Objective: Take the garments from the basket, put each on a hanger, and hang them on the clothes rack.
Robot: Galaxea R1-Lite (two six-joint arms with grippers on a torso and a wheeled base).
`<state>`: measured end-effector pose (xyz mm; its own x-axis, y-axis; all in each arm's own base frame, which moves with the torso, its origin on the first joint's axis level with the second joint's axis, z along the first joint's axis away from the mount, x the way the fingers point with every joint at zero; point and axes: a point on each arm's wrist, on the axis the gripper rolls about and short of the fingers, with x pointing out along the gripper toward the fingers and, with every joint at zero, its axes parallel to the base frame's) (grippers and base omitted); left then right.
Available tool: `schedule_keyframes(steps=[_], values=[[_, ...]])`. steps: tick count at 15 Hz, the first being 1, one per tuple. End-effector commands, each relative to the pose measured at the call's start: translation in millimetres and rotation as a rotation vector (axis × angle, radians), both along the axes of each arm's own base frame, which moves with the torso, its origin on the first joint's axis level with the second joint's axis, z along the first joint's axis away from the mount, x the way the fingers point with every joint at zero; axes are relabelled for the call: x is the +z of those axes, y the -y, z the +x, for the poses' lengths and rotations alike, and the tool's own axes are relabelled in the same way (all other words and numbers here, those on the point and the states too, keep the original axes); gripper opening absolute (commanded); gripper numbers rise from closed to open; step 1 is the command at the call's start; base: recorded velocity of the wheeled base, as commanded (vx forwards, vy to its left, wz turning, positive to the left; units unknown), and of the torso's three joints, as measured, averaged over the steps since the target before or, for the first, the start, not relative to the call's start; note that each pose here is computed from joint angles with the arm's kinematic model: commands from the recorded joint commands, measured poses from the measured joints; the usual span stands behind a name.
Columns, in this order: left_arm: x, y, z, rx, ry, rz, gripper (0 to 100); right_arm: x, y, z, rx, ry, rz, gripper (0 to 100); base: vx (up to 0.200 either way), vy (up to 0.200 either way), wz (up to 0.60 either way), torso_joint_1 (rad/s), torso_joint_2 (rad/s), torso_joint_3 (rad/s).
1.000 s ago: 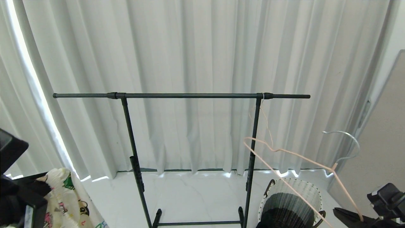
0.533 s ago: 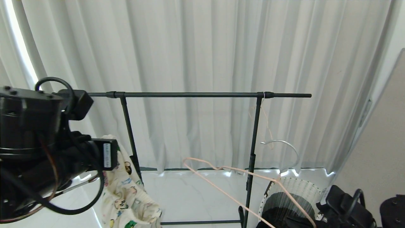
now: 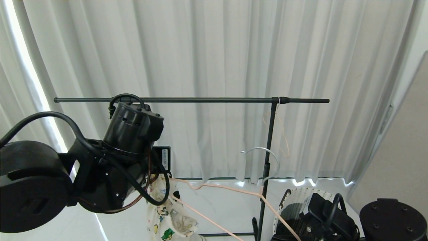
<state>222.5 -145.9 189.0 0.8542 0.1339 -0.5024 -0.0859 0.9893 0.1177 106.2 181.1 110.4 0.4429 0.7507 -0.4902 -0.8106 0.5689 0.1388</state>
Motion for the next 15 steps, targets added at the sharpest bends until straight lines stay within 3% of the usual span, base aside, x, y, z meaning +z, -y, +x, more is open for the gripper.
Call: schedule_keyframes(steps=[1, 4, 9, 15], values=[[-10, -5, 15, 0.053, -0.026, 0.026, 0, -1, 0, 0, -0.001, -0.001, -0.003, 0, 0.0, 0.0, 0.0, 0.0, 0.0, 0.0], [-3, -18, 38, 0.141, 0.004, 0.012, 0, 3, 3, -1, 0.001, 0.01, 0.014, 0, 0.0, 0.0, 0.0, 0.0, 0.0, 0.0], [1, -7, 39, 0.111, 0.016, 0.003, 0, 4, -5, 3, 0.0, 0.01, 0.017, 0, 0.0, 0.0, 0.0, 0.0, 0.0, 0.0], [2, 4, 33, 0.085, 0.026, 0.013, 0, 1, -10, 25, -0.083, 0.009, 0.005, 0, 0.0, 0.0, 0.0, 0.0, 0.0, 0.0]])
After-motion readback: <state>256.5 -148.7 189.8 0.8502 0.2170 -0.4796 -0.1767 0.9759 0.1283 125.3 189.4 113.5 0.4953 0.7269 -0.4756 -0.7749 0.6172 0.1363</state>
